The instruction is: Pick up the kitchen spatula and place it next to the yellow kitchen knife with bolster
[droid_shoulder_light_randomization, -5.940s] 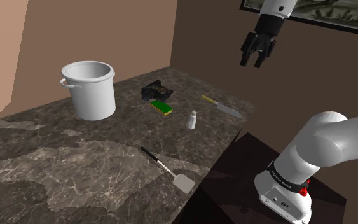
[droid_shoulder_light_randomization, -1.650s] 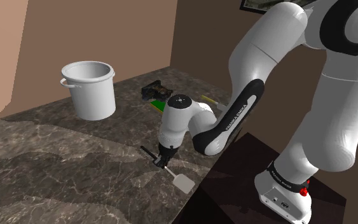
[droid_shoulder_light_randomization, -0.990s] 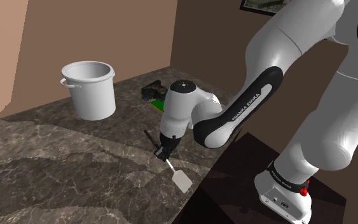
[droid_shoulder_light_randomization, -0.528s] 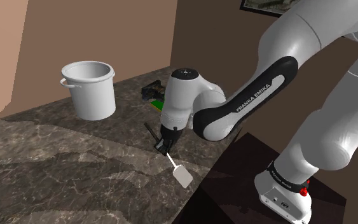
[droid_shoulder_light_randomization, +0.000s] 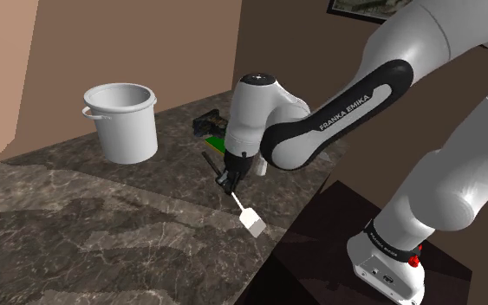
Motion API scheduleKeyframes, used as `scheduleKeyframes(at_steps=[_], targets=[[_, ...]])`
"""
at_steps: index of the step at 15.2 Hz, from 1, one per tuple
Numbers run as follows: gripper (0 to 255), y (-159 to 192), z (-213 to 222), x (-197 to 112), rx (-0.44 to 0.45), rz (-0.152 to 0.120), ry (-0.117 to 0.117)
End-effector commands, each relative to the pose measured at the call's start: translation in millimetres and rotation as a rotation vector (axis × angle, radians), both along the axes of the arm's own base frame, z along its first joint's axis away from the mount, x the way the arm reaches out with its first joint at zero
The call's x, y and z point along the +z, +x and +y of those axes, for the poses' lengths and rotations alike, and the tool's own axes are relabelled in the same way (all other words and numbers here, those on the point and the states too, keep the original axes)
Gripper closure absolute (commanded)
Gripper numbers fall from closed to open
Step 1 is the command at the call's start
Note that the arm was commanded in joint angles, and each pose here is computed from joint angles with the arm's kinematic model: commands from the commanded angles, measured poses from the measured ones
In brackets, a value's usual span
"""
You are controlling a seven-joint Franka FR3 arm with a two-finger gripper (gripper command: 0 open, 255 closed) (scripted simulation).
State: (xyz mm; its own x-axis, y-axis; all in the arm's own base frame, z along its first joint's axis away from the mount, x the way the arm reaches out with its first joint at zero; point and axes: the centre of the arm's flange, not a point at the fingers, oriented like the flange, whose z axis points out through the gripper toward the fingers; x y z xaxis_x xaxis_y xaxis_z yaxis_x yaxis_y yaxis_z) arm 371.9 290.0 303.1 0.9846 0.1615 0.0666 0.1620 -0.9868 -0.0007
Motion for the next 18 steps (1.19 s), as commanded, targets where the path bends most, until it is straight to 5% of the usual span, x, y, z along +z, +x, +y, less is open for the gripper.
scheduleKeyframes(at_steps=[1,18], targets=[[255,15,-19,-1,0.002,0.0,0.0],[255,155,-194,-1,0.002,0.0,0.0]])
